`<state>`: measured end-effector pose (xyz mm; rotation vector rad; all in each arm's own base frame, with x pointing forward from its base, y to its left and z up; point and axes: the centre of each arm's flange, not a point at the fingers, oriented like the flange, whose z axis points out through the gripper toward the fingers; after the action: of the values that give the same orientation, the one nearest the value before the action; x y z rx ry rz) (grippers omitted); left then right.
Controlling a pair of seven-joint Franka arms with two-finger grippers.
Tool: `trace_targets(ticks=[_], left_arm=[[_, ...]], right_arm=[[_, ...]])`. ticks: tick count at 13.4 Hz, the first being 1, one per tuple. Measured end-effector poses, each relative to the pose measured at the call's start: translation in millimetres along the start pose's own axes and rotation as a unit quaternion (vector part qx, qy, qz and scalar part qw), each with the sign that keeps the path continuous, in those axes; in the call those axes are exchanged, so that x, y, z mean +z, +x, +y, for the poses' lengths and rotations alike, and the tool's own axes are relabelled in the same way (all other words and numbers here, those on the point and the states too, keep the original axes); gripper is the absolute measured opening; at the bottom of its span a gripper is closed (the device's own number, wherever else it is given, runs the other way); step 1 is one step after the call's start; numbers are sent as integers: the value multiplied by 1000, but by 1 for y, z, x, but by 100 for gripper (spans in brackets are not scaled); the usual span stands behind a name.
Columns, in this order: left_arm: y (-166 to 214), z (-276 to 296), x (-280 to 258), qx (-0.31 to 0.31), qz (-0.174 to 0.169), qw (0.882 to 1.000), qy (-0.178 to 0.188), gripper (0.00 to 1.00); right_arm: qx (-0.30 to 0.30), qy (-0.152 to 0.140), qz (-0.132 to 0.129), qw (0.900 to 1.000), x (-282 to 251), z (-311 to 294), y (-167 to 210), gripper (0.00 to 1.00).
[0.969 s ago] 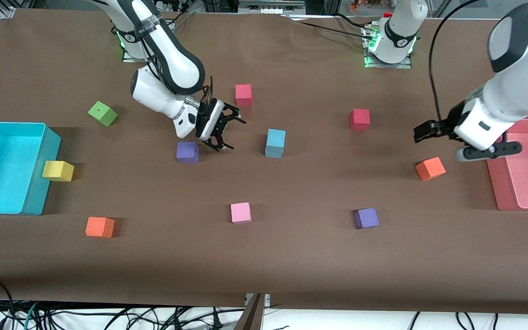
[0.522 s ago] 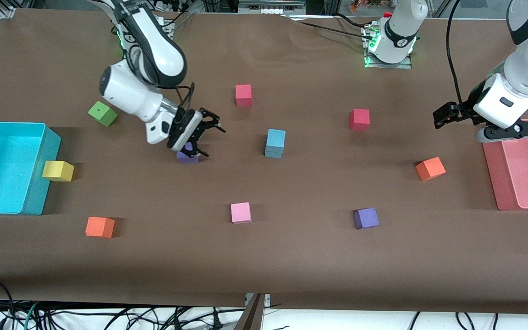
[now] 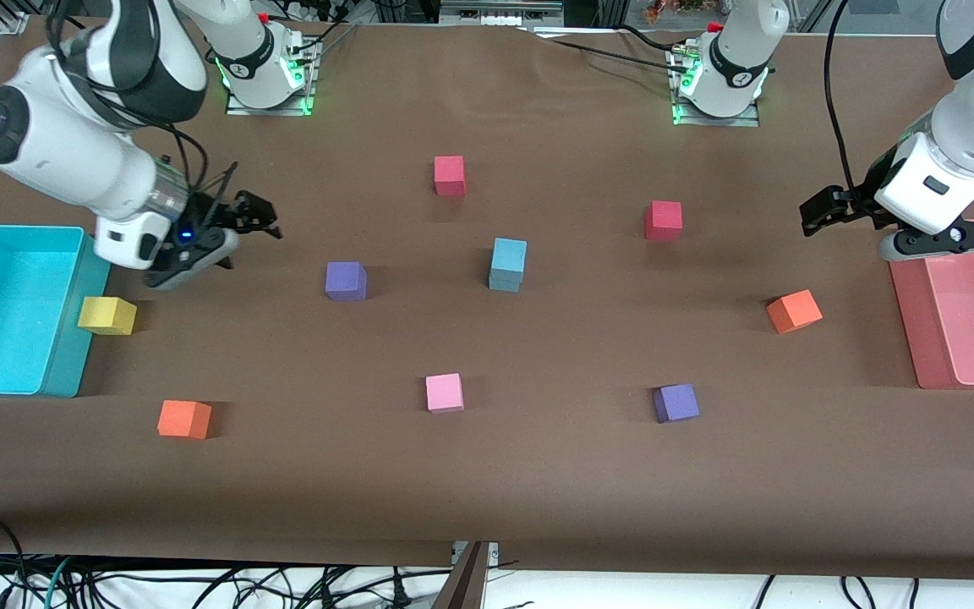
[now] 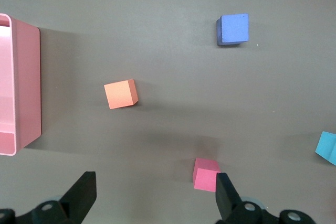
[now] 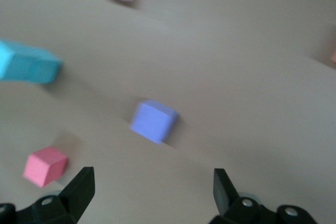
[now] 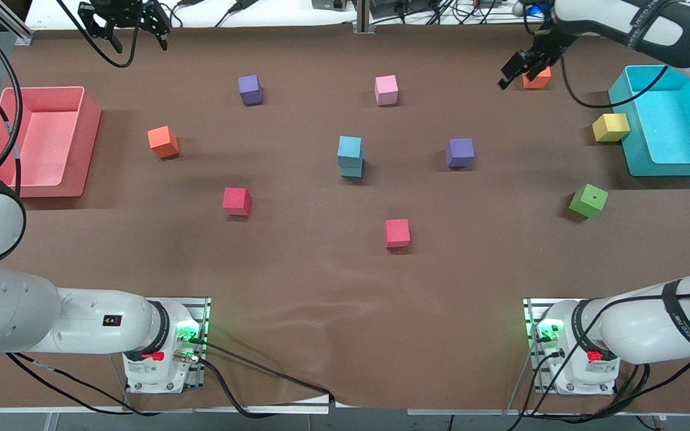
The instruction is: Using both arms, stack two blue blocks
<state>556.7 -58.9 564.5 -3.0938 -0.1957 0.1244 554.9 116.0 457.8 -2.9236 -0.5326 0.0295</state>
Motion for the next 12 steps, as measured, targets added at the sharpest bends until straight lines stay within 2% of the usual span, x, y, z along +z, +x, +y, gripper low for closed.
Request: trace_targets(ticks=[2,3,6,10,12], left_arm=[[0,1,0,1,0,1000,0,100],[-1,2,0,2,0,1000,0,100],[-3,4,-1,4,-2,1000,1,100],[-7,2,-2,3,-13,1000,4,100],[-9,-3,-4,-1,-17,1000,5,100]], right_arm=[[67,-52,-31,996,-21,27,-9,100],[88,-66,-42,993,-39,44,-14,100],[138,-75,-25,987,-109,93,-34,100],[169,-102,-44,979,-164,113,-65,100],[177,-100,-44,978,-172,114,-69,100]])
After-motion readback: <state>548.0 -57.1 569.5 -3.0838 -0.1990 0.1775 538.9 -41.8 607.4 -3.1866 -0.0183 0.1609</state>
